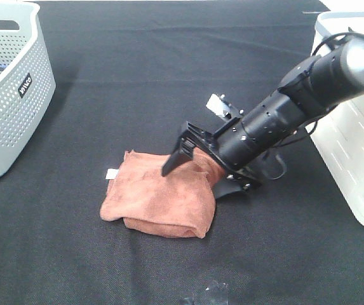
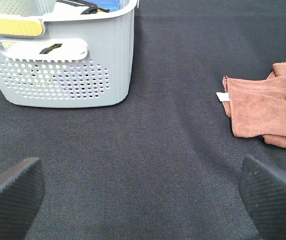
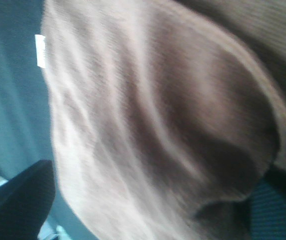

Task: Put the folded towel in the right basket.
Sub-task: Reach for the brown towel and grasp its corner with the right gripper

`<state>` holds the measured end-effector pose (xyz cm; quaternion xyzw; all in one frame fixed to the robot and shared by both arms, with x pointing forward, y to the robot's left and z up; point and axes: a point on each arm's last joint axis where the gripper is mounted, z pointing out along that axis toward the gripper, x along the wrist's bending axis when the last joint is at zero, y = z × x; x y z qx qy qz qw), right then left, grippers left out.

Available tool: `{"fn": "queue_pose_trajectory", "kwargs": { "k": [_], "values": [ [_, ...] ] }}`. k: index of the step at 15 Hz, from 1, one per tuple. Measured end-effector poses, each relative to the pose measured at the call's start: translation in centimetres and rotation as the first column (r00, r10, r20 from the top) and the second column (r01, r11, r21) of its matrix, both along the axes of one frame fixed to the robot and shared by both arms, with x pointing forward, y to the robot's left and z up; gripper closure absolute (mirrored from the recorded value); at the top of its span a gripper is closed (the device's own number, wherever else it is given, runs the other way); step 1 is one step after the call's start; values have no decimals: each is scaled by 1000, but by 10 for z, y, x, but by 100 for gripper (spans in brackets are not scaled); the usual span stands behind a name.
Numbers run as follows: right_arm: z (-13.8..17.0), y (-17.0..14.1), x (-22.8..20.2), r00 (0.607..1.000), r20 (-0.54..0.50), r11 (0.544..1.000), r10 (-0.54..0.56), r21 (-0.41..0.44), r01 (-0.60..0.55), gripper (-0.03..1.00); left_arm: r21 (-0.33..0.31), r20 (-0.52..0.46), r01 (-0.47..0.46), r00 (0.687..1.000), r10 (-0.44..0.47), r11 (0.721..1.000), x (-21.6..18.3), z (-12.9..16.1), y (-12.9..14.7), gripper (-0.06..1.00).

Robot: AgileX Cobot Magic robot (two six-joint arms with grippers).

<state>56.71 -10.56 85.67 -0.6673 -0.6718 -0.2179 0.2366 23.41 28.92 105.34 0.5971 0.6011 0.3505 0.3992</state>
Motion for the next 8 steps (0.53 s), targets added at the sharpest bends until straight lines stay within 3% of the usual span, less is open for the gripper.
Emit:
{"fn": "queue_pose_trajectory", "kwargs": {
  "k": [3,4,5,6,7,8],
  "values": [
    [-6,29,-5,998,62,998,-31,52,28,14,0,0,0,1000,0,1000,0,0,0,-4],
    [-9,39,-7,994,104,998,-40,43,36,27,0,0,0,1000,0,1000,0,0,0,-4],
    [-16,47,-10,990,131,999,-50,20,48,58,0,0,0,1000,0,1000,0,0,0,-4],
    [-16,47,-10,990,131,999,-50,20,48,58,0,0,0,1000,0,1000,0,0,0,-4],
    [-17,47,-12,990,130,999,-52,19,50,78,0,0,0,1000,0,1000,0,0,0,-4],
    [-18,48,-12,990,131,999,-50,19,48,78,0,0,0,1000,0,1000,0,0,0,-4]
  ]
}}
